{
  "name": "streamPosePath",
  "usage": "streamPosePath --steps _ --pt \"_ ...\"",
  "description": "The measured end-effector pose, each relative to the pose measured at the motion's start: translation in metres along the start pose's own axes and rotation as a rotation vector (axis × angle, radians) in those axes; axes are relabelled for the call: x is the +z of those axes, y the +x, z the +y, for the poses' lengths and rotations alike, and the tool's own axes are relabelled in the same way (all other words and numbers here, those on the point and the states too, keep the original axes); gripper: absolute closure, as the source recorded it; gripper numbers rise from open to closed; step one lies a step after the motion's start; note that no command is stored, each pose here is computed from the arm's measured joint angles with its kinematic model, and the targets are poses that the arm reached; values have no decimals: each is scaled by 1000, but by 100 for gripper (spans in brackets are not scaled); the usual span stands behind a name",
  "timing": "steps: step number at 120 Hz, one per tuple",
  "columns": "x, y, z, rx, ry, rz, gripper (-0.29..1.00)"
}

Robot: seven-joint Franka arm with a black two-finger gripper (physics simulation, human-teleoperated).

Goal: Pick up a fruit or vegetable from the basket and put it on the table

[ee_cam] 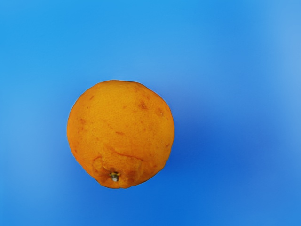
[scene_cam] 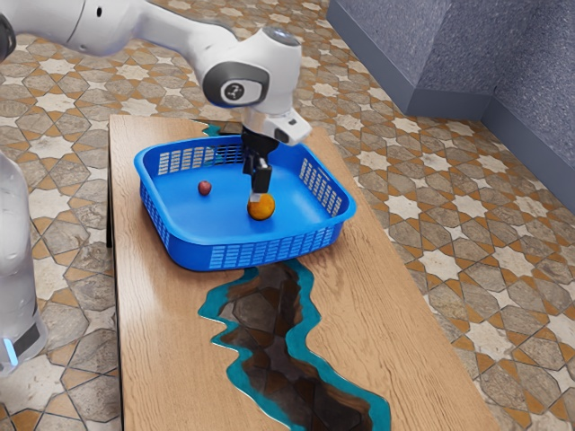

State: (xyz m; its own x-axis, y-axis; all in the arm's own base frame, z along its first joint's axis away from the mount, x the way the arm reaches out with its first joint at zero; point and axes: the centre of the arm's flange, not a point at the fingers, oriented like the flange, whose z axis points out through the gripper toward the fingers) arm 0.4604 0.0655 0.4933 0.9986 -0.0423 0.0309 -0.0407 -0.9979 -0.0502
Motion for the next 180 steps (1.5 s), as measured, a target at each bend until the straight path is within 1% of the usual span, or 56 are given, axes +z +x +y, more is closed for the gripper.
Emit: streamPosePath --steps 23,51,60,85,125,155,180 --pt "24 -12 -22 -25 2 -12 0" --pt "27 -17 -39 -37 1 9 0" --pt "30 -15 -33 -24 0 28 0" --pt "29 3 -3 22 -16 118 1" --pt "41 17 -6 25 -15 176 1" --pt "61 13 -9 29 -18 154 1" --pt "66 14 -10 34 -17 155 1"
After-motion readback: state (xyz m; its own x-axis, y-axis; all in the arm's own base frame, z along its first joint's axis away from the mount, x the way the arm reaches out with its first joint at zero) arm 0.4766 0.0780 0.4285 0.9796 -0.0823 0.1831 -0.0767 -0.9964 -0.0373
